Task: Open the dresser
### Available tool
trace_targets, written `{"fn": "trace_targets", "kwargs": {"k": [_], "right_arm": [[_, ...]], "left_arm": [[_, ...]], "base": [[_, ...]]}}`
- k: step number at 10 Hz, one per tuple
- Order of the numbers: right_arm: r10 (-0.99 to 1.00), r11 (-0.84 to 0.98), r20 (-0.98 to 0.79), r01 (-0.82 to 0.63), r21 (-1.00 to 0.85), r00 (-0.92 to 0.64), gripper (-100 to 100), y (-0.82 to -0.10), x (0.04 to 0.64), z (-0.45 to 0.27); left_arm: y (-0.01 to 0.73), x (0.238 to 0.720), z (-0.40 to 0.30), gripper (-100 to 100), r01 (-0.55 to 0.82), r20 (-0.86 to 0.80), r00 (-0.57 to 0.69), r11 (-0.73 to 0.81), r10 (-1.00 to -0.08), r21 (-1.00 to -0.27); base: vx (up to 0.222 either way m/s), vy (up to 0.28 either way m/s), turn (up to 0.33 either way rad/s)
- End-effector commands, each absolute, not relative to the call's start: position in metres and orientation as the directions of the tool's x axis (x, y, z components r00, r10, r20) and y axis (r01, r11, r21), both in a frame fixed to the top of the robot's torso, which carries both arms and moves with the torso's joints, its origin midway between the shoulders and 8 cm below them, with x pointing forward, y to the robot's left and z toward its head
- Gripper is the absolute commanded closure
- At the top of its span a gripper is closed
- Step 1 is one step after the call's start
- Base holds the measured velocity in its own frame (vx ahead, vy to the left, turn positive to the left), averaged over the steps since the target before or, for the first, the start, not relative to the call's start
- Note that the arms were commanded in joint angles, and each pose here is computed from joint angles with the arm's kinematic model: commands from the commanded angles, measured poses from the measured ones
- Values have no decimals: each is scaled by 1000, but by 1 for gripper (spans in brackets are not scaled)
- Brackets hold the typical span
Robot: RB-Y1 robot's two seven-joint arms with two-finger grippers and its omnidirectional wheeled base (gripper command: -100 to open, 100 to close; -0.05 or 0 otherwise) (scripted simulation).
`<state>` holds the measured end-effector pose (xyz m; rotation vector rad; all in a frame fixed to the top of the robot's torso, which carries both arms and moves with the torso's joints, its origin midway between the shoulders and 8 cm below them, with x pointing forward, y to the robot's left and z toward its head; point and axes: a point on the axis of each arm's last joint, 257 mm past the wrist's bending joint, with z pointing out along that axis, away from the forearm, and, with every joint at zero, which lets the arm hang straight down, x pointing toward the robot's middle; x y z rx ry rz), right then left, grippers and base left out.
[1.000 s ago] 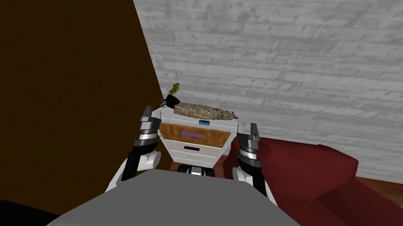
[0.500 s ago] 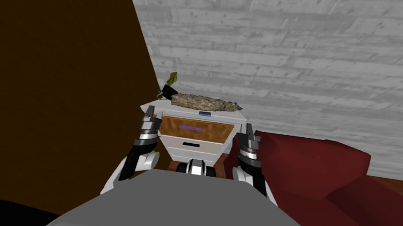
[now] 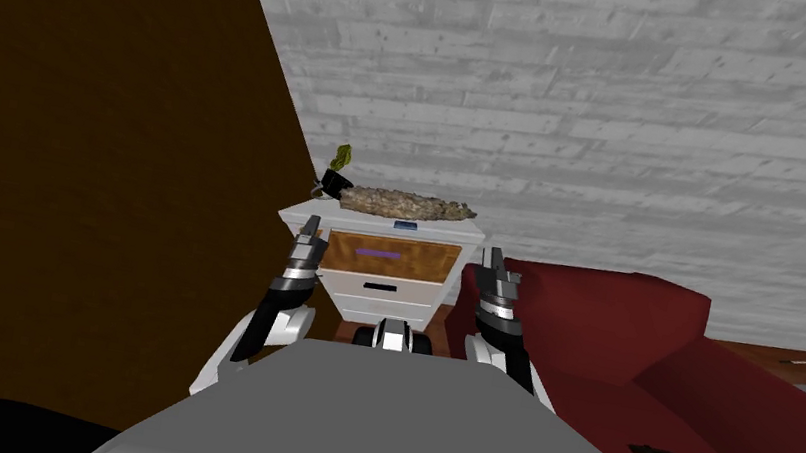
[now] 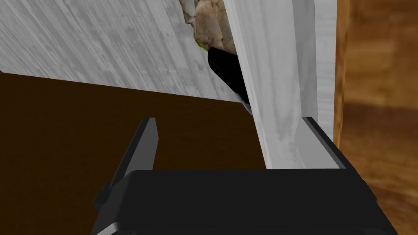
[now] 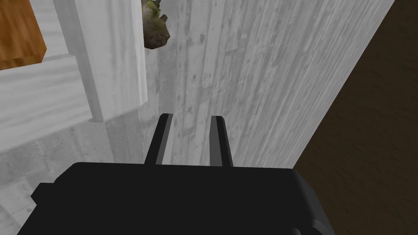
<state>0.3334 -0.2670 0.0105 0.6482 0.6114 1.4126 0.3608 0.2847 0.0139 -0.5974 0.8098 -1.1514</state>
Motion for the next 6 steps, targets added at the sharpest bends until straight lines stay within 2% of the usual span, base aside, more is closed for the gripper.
{"fn": "trace_targets", "kwargs": {"k": [1, 6], "right_arm": [[998, 48, -3, -685, 727, 66, 0, -267, 333, 11], [998, 48, -3, -685, 727, 66, 0, -267, 333, 11]], "left_arm": [[284, 368, 3, -100, 516, -258, 170, 309, -951, -799], [285, 376, -17, -100, 447, -246, 156, 290, -957, -846]], "base": [[-25, -15, -24], [-26, -16, -35]]}}
